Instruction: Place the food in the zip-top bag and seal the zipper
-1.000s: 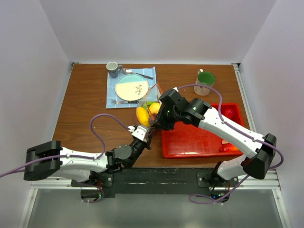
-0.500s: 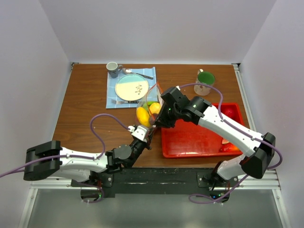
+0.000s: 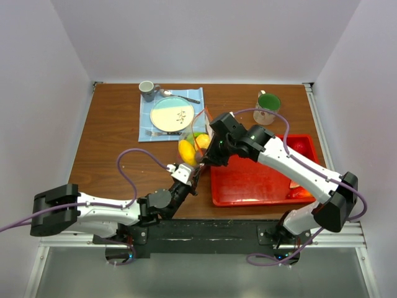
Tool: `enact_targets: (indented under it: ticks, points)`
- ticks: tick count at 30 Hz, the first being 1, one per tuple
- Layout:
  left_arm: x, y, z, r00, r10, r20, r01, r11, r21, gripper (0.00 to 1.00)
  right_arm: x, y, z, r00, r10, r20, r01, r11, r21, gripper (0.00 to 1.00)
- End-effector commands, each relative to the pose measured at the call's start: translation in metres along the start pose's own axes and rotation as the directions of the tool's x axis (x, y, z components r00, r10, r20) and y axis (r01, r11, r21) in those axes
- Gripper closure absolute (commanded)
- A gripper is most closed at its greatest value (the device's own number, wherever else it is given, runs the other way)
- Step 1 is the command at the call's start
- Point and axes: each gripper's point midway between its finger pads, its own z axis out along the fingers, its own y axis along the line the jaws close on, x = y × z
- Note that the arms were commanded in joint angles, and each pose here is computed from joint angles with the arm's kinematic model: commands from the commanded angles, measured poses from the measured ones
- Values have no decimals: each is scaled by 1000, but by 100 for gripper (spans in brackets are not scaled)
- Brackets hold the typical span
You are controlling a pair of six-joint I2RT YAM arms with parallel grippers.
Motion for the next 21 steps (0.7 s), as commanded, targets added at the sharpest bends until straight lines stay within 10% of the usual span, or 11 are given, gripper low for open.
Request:
enact_targets:
  ticks: [1, 16, 21]
  points:
    - [-29, 1, -1, 994, -75, 80, 76, 997, -9, 100, -26, -6, 1, 998, 10, 56, -11, 1000, 13, 93]
    - [-24, 3, -1, 998, -44, 36, 44, 999, -23, 100, -67, -6, 4, 995, 24, 95, -25, 1000, 12, 96]
    - [-23, 0, 9, 999, -45, 27, 47, 998, -47, 69, -59, 0, -8, 997, 28, 74, -25, 999, -39, 97]
